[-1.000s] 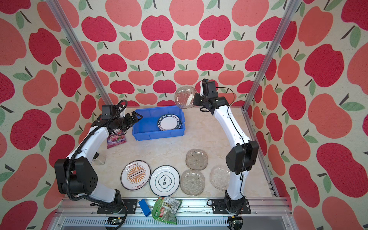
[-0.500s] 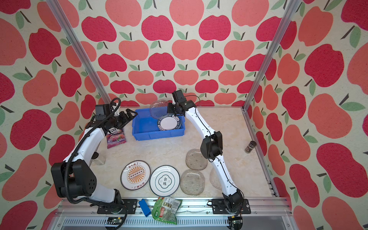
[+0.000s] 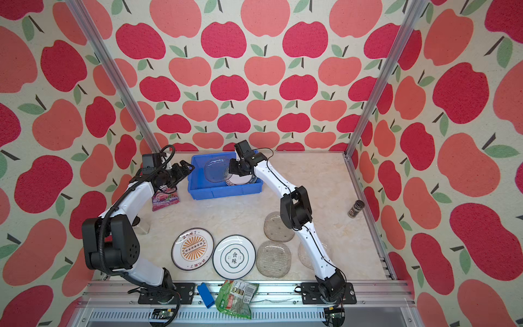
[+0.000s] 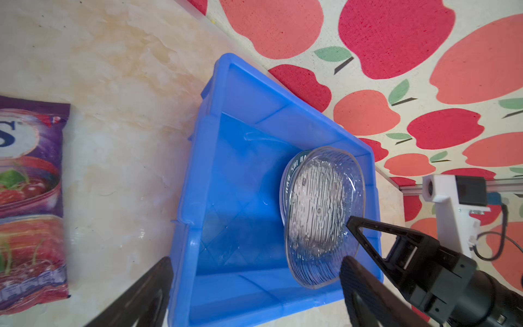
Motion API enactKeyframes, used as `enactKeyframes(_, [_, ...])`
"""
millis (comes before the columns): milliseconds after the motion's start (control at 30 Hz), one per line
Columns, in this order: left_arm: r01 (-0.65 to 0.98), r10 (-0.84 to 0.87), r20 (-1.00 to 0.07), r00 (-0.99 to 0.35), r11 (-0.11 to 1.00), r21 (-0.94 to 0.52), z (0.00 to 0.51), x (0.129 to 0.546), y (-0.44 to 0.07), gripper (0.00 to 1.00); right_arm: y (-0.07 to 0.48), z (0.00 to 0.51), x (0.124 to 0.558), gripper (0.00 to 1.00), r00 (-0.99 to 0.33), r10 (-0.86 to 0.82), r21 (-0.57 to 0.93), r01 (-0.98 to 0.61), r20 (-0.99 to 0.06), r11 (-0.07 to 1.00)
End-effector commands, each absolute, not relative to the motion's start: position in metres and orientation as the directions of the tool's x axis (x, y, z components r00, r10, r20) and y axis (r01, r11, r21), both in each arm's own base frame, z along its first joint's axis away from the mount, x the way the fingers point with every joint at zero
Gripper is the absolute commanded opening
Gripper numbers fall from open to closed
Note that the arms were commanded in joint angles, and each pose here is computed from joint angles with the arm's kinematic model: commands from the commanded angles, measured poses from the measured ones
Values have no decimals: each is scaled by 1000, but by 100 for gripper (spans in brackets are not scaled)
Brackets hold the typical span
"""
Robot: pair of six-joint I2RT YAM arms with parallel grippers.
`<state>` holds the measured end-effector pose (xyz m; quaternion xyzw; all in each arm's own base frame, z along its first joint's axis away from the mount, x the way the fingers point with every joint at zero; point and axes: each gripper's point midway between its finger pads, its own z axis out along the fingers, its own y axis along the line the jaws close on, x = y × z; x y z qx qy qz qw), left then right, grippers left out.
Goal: Place the plates into the plastic bin on the countertop
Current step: 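Carry the glass plate over the blue bin with the right gripper and lower it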
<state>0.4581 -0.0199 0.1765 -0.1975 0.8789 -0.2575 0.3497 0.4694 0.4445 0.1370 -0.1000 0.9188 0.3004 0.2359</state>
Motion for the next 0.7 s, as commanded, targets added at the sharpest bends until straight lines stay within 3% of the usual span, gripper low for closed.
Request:
enactKeyframes(0, [-199,-511,-546,-664,825,-529,164,465,-12,90,419,186,491,0,-828,58,537,-306,-558,786])
enactKeyframes(533, [-205,-409,-470,-782,881,-426,94,472,-24,56,416,195,495,0,-827,73,572,-319,-557,756])
enactKeyframes(667, [-152,-361,-465,-808,891,-427,88,474,-41,42,417,193,493,0,-832,59,567,-323,-552,757])
